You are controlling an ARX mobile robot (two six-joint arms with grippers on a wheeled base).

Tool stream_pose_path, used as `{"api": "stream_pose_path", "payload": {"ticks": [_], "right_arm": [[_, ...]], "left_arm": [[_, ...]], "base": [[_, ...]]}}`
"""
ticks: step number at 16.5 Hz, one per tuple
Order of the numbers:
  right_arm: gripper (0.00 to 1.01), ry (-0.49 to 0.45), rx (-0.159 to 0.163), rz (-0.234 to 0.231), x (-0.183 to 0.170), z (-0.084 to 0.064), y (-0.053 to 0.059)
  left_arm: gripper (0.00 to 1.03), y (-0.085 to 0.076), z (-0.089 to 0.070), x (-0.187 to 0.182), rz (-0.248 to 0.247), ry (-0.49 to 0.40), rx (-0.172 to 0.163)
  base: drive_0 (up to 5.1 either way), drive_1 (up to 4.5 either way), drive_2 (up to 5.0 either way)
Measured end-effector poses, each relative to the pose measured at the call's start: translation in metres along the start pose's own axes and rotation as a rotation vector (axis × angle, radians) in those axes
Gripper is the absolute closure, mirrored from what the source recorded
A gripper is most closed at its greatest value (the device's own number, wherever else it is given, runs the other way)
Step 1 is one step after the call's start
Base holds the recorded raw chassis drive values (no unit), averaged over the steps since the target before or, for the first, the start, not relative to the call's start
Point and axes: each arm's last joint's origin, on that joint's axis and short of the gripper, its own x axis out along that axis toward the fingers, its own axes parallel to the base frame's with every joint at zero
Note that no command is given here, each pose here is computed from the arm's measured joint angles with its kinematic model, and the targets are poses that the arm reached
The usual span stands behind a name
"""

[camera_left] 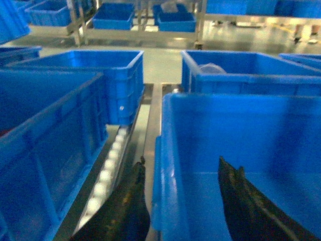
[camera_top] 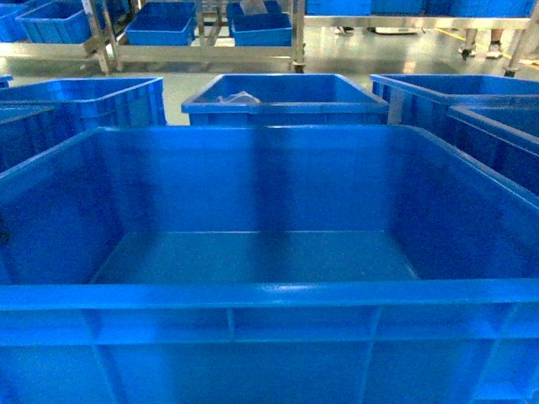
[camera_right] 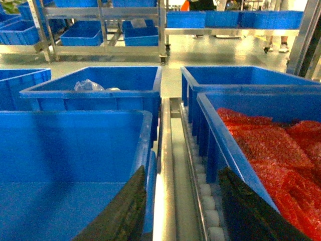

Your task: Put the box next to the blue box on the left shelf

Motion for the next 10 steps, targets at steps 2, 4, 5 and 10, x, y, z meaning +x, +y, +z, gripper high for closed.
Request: {"api": "stream_pose_path", "payload": {"ticks": [2, 4, 5, 10], "right_arm": [[0.78, -0.040, -0.009, 0.003, -0.012, -0.003, -0.009], [1.00, 0.046, -0.037, 0.003, -0.026, -0.019, -0.019], [0.99, 0.026, -0.034, 0.003, -0.031, -0.016, -0.021], [1.00, -0.004, -0.030, -0.003, -0.057, -0.008, -0.040]], "left_arm": [[0.81, 0.011, 0.003, -0.012, -0.006, -0.020, 0.001], [1.00, 0.012, -0.003, -0.026, 0.001, 0.011, 0.001], [1.00, 0.011, -0.001, -0.031, -0.005, 0.002, 0.002], [1.00, 0.011, 0.004, -0.057, -0.005, -0.019, 0.001]], "base": [[0.0, 0.00, 0.0], [0.0, 0.00, 0.0], [0.0, 0.00, 0.0], [0.0, 0.00, 0.0]]}}
